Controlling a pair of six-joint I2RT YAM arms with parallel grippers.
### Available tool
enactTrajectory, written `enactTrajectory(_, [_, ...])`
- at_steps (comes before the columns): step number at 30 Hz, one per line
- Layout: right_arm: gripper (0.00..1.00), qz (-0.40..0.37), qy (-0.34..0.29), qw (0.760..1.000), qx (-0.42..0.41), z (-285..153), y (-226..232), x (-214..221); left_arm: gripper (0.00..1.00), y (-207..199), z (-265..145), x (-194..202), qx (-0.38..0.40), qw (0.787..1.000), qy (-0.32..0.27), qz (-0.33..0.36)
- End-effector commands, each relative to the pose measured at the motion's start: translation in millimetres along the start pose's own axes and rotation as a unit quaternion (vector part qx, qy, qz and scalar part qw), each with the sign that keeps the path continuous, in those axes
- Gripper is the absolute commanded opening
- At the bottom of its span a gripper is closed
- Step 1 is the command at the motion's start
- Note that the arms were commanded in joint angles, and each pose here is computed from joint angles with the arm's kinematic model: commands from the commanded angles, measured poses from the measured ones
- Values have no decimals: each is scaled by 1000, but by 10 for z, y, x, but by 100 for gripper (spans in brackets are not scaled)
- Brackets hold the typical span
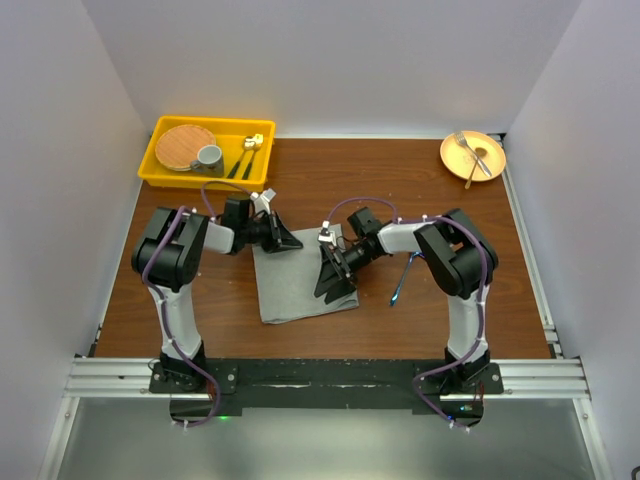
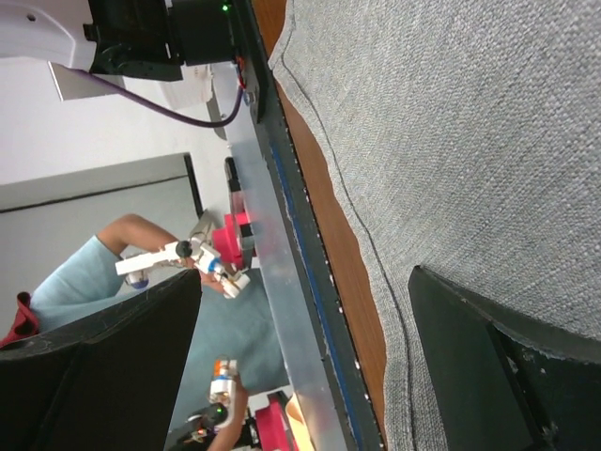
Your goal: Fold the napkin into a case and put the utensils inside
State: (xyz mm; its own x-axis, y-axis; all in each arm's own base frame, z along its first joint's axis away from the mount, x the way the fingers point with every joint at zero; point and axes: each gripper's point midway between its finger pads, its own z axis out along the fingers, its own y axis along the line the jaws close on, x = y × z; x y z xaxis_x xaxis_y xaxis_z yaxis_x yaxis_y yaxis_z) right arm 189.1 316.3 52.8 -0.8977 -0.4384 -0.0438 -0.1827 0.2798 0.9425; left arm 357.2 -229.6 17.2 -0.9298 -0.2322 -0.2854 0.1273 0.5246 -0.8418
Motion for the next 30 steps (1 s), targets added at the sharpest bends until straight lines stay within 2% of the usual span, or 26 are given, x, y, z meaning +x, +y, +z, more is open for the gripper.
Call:
enactTrajectory(1, [98, -24, 12, 1000, 10, -64, 186, 64, 0, 311, -14, 43, -46, 999, 0, -8])
enactTrajectory(4, [98, -45, 0, 999, 0, -164, 500, 55, 0, 286, -13, 15, -43, 999, -3, -5])
enactTrajectory(10, [98, -37, 2, 999, -4, -157, 694, 206, 0, 295, -13, 40, -43, 999, -3, -6])
enactTrajectory(16, [98, -22, 7, 1000, 0, -28, 480, 271, 0, 294, -27, 46, -45, 999, -5, -4])
enactTrajectory(24, [98, 29, 40, 999, 15, 85, -53, 457, 0, 323, -31, 58, -51, 999, -4, -2])
enactTrajectory(27, [98, 34, 45, 998, 15, 63, -83, 456, 0, 311, -34, 49, -50, 999, -4, 1])
enactTrajectory(30, [98, 16, 48, 999, 4, 13, 116, 379, 0, 284, -38, 32, -47, 999, -4, 7])
